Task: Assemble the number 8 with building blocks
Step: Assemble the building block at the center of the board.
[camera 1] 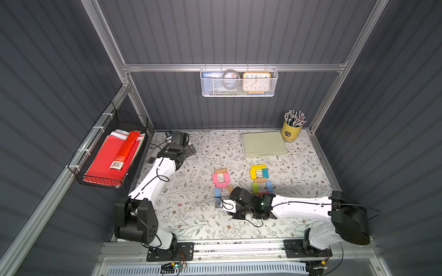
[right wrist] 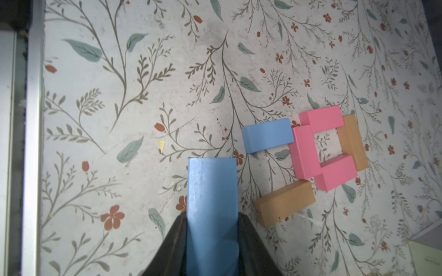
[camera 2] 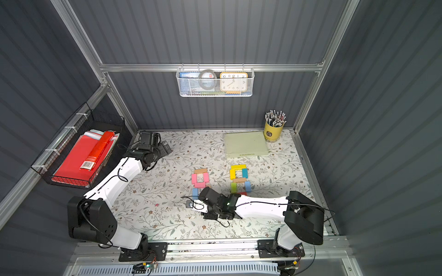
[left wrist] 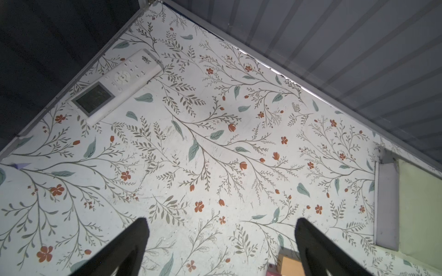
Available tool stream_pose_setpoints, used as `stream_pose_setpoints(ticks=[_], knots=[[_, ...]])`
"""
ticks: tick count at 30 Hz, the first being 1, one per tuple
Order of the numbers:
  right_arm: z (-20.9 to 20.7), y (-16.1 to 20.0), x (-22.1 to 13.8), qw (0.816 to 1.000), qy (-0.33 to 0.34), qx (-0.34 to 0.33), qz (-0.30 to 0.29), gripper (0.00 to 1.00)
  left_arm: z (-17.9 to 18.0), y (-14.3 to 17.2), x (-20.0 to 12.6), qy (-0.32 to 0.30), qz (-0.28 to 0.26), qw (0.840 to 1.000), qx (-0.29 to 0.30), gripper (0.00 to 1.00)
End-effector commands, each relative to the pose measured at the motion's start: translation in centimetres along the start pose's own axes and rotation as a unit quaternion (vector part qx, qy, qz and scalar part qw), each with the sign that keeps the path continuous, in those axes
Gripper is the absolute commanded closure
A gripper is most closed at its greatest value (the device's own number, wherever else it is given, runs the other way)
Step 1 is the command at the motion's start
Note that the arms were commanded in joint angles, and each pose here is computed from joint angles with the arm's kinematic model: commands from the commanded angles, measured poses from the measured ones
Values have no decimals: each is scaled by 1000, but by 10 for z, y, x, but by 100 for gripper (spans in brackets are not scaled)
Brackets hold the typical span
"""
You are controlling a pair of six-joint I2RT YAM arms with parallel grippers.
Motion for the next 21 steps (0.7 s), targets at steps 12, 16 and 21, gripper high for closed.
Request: stream_pose_setpoints(ticks=[12,16,21], knots=[[-16,9,33,997,5,-76,7,93,1,2,1,40,-53,998,-4,1],[-16,10,42,997,3,-76,5,93,4,4,2,41,-63,997,2,1],[-16,13,53,997,0,-74,12,89,6,5,2,42,-72,997,2,1]])
Point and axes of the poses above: each gripper's point midway between its finger pads, its own x axis out along the fingers, its own z axis along the line the jaws close on, y = z × x, the point moved 4 cm from there along -x, back along the fingers, and after that the axes turned 3 degrees about x, right-handed, at the moved point
